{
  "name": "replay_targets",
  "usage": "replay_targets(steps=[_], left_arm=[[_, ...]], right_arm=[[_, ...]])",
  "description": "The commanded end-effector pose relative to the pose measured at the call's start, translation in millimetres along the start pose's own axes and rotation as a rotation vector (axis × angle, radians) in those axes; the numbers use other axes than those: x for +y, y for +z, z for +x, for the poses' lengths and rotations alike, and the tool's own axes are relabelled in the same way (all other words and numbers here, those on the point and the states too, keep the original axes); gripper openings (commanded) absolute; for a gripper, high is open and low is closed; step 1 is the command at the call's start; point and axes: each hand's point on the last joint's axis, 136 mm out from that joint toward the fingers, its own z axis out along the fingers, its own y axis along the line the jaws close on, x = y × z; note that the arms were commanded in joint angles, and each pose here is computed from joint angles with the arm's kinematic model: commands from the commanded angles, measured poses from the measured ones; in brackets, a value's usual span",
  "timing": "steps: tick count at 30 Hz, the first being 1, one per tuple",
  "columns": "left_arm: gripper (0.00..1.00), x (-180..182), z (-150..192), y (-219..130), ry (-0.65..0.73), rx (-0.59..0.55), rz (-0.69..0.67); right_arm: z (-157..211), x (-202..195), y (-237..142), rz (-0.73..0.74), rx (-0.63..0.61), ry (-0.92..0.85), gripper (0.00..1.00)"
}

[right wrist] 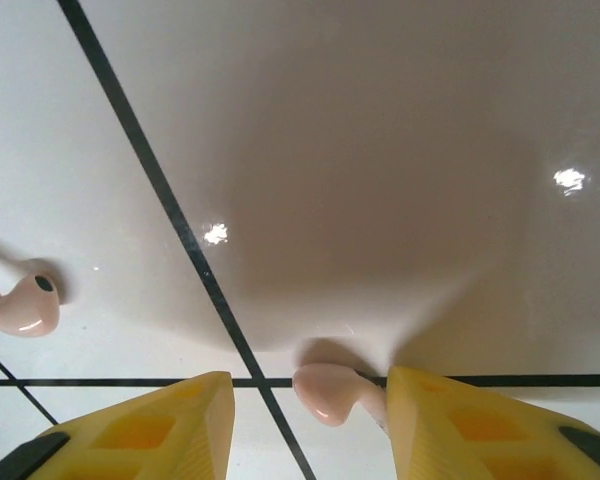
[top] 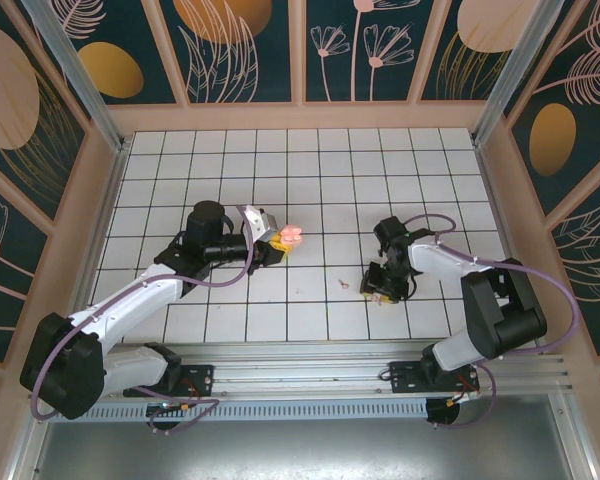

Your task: Insert wireless bluetooth earbuds into charging case

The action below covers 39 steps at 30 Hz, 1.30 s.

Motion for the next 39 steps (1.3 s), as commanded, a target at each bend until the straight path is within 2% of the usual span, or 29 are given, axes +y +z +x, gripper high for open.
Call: replay_targets(steps=[1, 5, 13, 21, 39], left_arm=[[0.2, -6.6, 0.3, -2.0, 0.0, -0.004, 0.014], [0.2, -6.6, -0.1, -2.0, -0.001, -0.005, 0.014], [0.2, -6.4, -0.1, -2.1, -0.001, -0.004, 0.013], [0.2, -6.1, 0.9, -3.4, -0.003, 0.0, 0.004], [0.2, -5.7, 2.6, -2.7, -0.006, 0.007, 0.004]], right_arm=[[12.1, 3.4, -1.2, -0.025, 0.026, 0.014, 0.44], [14.5, 7.2, -7.0, -0.029, 0.031, 0.015, 0.42], [-4.5, -1.6, -28.6, 0.104, -0.025, 0.001, 0.4], [-11.9, 0.9, -17.3, 0.153, 0.006, -0.035, 0.34], [-3.5, -6.0, 3.9, 0.232, 0.056, -0.068, 0.3]])
